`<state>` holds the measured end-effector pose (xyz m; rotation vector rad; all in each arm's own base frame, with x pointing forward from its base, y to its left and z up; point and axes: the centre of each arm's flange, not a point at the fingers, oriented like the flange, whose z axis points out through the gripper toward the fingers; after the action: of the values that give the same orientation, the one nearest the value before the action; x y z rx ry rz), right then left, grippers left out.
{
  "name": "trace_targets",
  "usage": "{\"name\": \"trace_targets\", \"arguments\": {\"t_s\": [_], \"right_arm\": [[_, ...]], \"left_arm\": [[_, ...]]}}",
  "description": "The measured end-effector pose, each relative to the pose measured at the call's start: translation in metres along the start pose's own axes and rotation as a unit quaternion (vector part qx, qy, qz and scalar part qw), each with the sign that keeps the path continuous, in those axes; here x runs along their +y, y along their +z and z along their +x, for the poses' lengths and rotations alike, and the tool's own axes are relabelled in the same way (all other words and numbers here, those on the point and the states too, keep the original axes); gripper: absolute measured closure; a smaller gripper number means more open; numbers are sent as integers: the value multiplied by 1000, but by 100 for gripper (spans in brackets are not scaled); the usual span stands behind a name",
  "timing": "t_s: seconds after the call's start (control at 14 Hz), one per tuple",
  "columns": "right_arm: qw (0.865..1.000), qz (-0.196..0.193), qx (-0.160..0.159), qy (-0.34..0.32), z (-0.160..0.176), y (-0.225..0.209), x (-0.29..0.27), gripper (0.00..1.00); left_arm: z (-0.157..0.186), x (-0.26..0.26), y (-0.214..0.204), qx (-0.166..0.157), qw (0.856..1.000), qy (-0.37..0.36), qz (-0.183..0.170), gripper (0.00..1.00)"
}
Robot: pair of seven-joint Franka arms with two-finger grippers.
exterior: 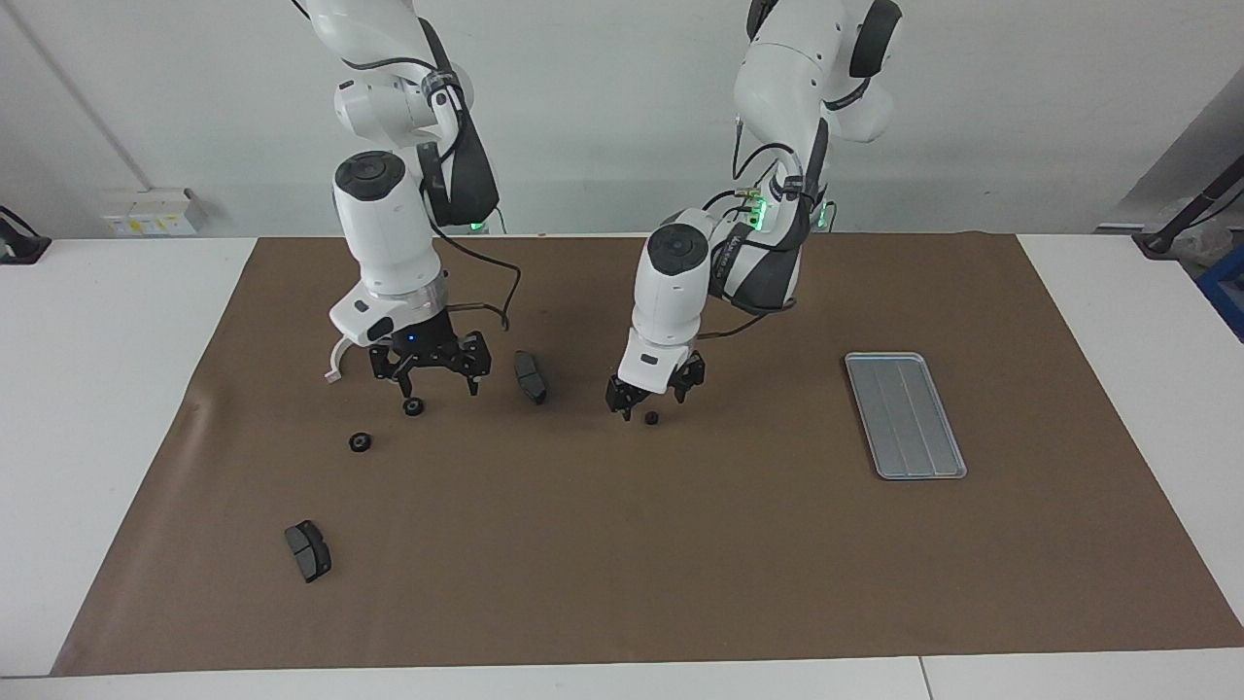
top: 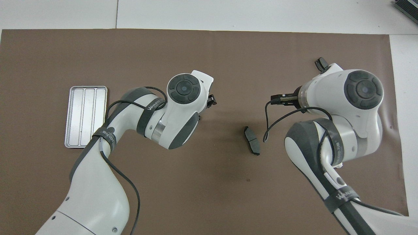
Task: Place bearing gear from tray to pile
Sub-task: 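Grasp the centered gear with the right gripper while the left gripper withdraws, then carry the gear to the gear pile and release it with the right gripper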
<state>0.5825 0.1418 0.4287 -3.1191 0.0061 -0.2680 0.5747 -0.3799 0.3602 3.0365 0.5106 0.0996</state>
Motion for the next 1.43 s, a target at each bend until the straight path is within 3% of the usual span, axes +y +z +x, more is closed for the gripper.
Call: {"name": "trace_targets", "arguments": {"t_s": [0.29,0.64,0.93,1.36,1.43], "right_arm": [[1000,9,5,0,-6,4,-65,0],[999,48,-11,-14,-8,34,-181,0],[999,38,-20,-26,-30,90,-273,0],[999,28,-20,-39,-37,125,-285,0],[999,27,-20,-39,-37,126,-285,7]], "left_arm": [[115,-123,-66,3,1000,-12,5,0],[178,-264,-109,-30,997,70,23,0],[187,-332,-168,-80,991,101,32,0],[158,-325,-266,-109,987,114,37,0],[152,-323,-278,-113,986,117,38,0]]}}
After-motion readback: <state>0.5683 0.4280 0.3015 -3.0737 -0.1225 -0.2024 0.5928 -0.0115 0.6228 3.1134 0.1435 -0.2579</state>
